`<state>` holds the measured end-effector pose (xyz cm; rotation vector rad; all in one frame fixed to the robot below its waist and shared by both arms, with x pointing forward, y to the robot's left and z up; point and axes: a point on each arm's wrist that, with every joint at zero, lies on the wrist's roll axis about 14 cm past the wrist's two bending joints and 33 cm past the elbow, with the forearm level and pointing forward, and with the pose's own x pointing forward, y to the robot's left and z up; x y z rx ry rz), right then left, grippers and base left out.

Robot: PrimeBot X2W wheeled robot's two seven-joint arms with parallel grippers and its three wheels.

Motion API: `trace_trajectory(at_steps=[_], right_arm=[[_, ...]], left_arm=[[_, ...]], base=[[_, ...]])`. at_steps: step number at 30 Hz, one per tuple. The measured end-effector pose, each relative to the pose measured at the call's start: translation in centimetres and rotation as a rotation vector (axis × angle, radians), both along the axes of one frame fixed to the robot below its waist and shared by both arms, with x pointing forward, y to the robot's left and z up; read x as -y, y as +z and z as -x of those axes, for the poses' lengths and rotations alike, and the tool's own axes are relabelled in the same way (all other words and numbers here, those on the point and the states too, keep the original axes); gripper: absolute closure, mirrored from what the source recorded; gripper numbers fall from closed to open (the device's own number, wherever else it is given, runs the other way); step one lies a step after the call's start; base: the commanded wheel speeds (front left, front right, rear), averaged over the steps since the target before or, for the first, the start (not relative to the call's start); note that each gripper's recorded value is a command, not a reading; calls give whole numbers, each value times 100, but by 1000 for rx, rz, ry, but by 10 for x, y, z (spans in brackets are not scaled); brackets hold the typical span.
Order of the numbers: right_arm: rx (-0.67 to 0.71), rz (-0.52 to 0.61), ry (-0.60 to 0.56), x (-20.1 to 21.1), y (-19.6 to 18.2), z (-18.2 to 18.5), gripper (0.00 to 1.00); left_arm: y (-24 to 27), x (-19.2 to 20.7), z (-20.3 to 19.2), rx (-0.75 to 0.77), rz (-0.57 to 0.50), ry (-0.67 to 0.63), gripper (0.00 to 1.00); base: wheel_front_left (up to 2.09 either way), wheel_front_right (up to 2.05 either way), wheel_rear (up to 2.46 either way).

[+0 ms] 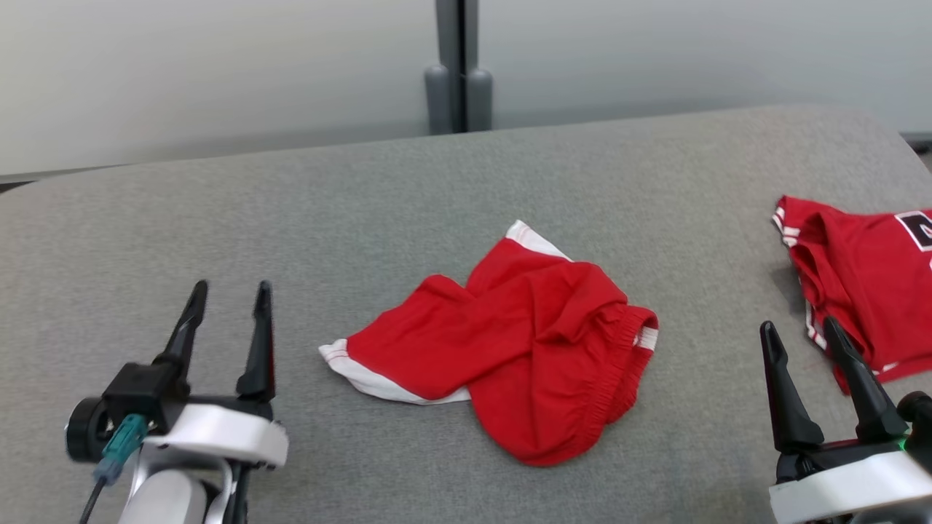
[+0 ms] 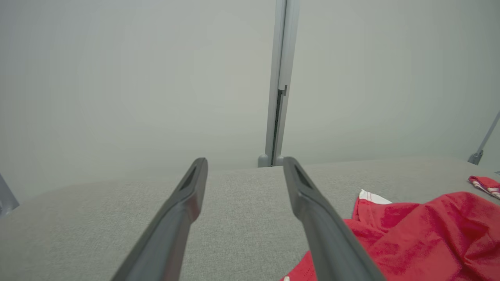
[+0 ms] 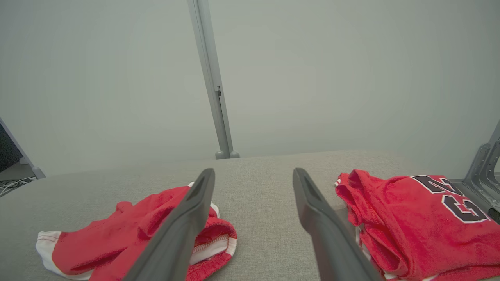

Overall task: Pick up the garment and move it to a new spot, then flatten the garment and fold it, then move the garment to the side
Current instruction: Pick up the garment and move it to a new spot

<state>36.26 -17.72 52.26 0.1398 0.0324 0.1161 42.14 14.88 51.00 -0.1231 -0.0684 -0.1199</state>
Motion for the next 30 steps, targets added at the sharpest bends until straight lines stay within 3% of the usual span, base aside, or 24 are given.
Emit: trace_trajectory(at_steps=[7, 17, 30], right_arm=[[9, 11, 45, -11, 9, 11, 0], [-16, 39, 47, -9, 7, 36, 0], [-19, 51, 35, -4, 9, 40, 0]], left_arm=[[7, -44, 41, 8, -29, 85, 0], [5, -39, 79, -21, -21, 70, 0], [7, -35, 83, -26, -22, 63, 0]], base=[[0, 0, 0], [0, 0, 0], [0, 0, 0]])
